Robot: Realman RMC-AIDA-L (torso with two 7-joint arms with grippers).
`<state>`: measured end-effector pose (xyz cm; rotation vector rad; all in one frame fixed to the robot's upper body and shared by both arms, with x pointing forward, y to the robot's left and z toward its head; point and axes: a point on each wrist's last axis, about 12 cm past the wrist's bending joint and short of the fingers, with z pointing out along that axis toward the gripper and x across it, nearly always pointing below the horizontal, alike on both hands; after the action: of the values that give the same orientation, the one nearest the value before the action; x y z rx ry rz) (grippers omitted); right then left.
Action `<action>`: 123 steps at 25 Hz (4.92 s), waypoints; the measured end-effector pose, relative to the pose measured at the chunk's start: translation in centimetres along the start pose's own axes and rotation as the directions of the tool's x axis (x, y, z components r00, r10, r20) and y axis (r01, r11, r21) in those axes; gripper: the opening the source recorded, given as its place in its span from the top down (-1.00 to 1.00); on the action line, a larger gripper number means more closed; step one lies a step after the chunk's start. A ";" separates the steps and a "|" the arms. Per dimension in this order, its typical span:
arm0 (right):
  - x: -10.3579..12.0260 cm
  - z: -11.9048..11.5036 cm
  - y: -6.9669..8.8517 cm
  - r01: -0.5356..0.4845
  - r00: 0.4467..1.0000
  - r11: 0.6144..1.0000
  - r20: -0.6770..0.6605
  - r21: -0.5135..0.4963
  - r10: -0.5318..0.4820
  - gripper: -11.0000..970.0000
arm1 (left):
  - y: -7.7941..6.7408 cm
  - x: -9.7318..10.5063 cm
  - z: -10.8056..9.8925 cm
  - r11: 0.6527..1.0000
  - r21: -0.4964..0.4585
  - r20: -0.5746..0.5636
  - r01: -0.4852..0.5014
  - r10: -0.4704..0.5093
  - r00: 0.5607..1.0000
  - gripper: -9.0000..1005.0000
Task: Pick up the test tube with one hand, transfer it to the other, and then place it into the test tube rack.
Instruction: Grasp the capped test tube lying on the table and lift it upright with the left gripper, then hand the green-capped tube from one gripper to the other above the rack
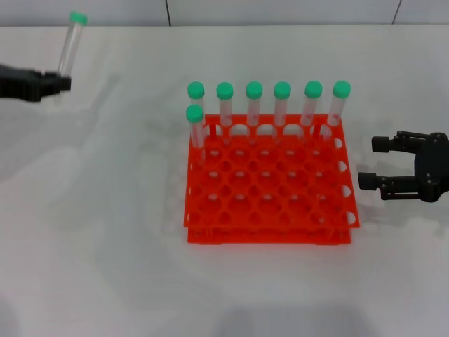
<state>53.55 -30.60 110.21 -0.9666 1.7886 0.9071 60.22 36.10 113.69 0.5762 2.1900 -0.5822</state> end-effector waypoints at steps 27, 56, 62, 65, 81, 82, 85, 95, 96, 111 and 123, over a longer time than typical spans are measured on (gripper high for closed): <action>-0.9 0.1 -0.3 0.029 0.999 1.000 0.036 0.013 -0.029 -0.74 | -5.3 -4.3 4.4 0.952 0.200 0.416 -0.231 0.131 0.900 0.58; -1.6 0.4 -0.4 0.054 0.997 0.999 0.050 0.004 -0.055 -0.74 | -11.6 -4.0 9.8 0.808 0.431 0.306 -0.402 0.288 0.907 0.58; -2.3 0.7 -0.6 0.067 0.996 0.998 0.060 0.006 -0.067 -0.74 | -11.8 -3.7 9.6 0.795 0.449 0.315 -0.408 0.286 0.905 0.59; -2.6 0.9 -0.8 0.074 0.995 0.997 0.061 0.010 -0.075 -0.74 | -11.8 -3.4 9.6 0.799 0.450 0.311 -0.399 0.279 0.909 0.59; -3.0 1.0 -1.0 0.090 0.994 0.996 0.060 0.019 -0.091 -0.74 | -11.2 -4.3 9.8 0.832 0.384 0.365 -0.400 0.260 0.894 0.59; -3.0 1.0 -1.0 0.090 0.994 0.996 0.060 0.019 -0.091 -0.74 | -11.3 -4.5 9.8 0.830 0.385 0.368 -0.404 0.264 0.892 0.59; -3.1 1.0 -1.0 0.090 0.994 0.996 0.066 0.020 -0.091 -0.74 | -11.5 -4.8 10.0 0.824 0.388 0.369 -0.412 0.270 0.889 0.59; -3.7 1.3 -1.1 0.094 0.991 0.995 0.092 0.021 -0.095 -0.74 | -12.1 -3.9 10.4 0.811 0.413 0.351 -0.415 0.279 0.894 0.59; -3.7 1.3 -1.1 0.094 0.991 0.995 0.095 0.022 -0.096 -0.74 | -12.1 -3.9 10.4 0.810 0.414 0.352 -0.416 0.279 0.893 0.59; -4.7 1.1 -1.5 0.091 0.983 0.995 0.158 0.051 -0.098 -0.73 | -12.4 -3.7 10.4 0.798 0.423 0.362 -0.430 0.287 0.887 0.59; -6.6 1.4 -2.1 0.056 0.959 0.995 0.273 0.088 -0.079 -0.73 | -12.4 -3.3 10.3 0.799 0.423 0.362 -0.428 0.284 0.888 0.59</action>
<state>57.94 -28.77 115.43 -0.8028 1.5341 0.8752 61.01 19.66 112.87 1.0841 1.5941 -0.9590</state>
